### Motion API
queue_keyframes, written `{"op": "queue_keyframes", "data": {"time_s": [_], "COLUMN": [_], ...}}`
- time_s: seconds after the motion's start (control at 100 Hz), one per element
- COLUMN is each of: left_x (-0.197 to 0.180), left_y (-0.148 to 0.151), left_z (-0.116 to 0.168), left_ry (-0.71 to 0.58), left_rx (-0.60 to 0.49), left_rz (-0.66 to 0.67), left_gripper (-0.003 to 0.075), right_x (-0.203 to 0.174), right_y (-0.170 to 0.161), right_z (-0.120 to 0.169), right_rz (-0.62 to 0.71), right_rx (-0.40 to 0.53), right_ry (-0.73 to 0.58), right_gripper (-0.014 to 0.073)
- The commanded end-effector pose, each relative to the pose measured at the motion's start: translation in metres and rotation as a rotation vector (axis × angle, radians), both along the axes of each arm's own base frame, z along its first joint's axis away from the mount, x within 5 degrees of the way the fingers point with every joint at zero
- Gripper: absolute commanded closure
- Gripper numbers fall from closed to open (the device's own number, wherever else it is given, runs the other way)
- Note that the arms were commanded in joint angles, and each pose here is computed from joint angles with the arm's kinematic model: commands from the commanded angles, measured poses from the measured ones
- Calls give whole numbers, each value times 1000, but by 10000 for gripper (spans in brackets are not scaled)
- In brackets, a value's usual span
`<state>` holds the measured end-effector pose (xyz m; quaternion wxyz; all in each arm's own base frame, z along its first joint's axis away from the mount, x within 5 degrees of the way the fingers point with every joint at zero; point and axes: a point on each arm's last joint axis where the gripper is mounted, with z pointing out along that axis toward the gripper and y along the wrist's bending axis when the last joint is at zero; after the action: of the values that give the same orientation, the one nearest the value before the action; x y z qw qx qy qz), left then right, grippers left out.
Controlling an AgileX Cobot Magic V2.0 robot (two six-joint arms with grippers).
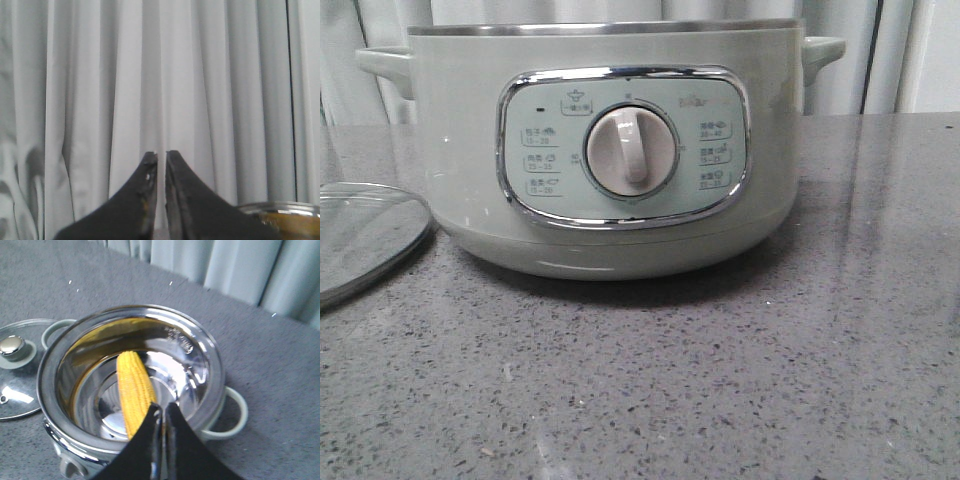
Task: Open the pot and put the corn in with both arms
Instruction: 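Lower the corn into the pot and open the right gripper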
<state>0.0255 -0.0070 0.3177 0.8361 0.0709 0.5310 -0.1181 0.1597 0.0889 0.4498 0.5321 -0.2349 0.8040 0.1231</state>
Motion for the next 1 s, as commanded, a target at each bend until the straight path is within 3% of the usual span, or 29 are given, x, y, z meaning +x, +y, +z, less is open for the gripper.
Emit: {"op": "queue_keyframes", "data": {"time_s": [0.0,0.28,0.51,0.77,0.99], "left_x": [-4,5,13,16,16], "left_y": [1,-2,-4,-5,-5], "left_z": [7,-16,-37,-47,-47], "left_ry": [-2,93,159,215,215], "left_rx": [-14,-23,-19,-3,-3], "left_rz": [-15,-30,-34,-35,-35], "left_gripper": [741,741,741,741,741], "right_x": [-25,-83,-117,-132,-131], "right_y": [-17,-52,-71,-81,-81], "right_z": [10,-45,-88,-127,-136], "right_rz": [-14,-28,-36,-50,-50], "right_rx": [62,79,83,46,32], "right_ry": [-201,-431,-518,-540,-515], "right_gripper": [663,663,659,659,659]}}
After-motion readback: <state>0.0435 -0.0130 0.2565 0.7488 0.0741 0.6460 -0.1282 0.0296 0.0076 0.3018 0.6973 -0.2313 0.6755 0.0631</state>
